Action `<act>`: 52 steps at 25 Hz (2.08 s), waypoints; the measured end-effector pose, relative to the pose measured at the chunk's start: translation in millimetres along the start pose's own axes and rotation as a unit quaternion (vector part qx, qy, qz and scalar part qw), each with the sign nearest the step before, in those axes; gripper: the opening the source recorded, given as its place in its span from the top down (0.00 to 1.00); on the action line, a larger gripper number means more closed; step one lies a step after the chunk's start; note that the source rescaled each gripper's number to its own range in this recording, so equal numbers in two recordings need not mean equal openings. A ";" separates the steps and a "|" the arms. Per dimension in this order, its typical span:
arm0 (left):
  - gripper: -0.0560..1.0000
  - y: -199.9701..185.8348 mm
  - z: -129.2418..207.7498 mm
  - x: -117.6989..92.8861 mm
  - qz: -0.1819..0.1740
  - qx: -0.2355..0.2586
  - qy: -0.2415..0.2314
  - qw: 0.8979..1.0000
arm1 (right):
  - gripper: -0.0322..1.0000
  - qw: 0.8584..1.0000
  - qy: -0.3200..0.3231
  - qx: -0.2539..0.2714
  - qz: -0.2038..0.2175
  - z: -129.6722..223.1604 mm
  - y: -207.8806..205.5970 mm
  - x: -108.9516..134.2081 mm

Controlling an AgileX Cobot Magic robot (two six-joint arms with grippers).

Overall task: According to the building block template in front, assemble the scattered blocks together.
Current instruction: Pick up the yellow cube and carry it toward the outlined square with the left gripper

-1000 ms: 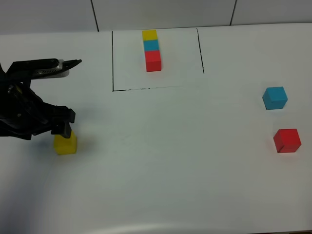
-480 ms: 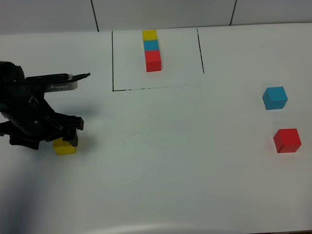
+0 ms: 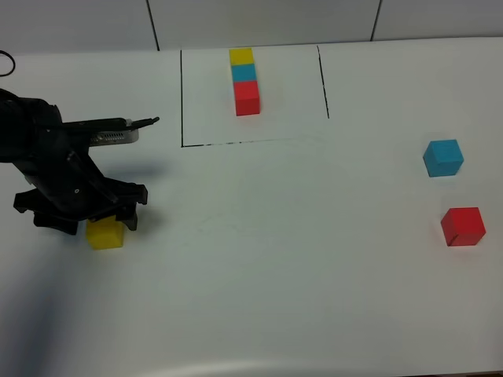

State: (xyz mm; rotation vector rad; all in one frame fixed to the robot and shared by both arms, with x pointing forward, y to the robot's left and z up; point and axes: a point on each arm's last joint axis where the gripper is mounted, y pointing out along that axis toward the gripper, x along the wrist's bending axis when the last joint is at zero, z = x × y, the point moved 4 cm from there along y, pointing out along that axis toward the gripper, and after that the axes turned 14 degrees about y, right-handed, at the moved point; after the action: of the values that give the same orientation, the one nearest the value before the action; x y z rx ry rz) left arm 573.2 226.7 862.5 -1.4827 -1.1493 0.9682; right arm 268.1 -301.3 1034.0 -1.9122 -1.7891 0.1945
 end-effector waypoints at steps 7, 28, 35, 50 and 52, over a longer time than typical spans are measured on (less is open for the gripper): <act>0.87 5.8 1.5 0.2 0.000 0.009 0.000 1.000 | 0.24 1.000 0.000 0.000 0.000 0.0 0.0 0.0; 0.95 -51.2 -65.3 -60.3 0.026 0.054 0.382 0.922 | 0.24 1.000 0.000 0.000 0.000 0.0 0.0 0.0; 0.95 -48.5 -84.3 -108.4 0.041 0.056 0.539 0.840 | 0.24 1.000 0.000 0.000 0.000 0.0 0.0 0.0; 0.95 -25.2 -110.2 -163.7 0.010 0.027 0.663 0.748 | 0.24 1.000 0.000 0.000 0.000 0.0 0.0 0.0; 0.95 -21.6 -113.2 -165.1 0.009 0.025 0.664 0.747 | 0.24 1.000 0.000 0.000 0.000 0.0 0.0 0.0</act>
State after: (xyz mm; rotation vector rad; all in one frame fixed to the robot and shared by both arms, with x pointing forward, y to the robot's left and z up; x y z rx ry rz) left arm 638.9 42.2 909.3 -1.5932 -0.0247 -0.2029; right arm 268.1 -301.3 1034.0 -1.9122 -1.7891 0.1945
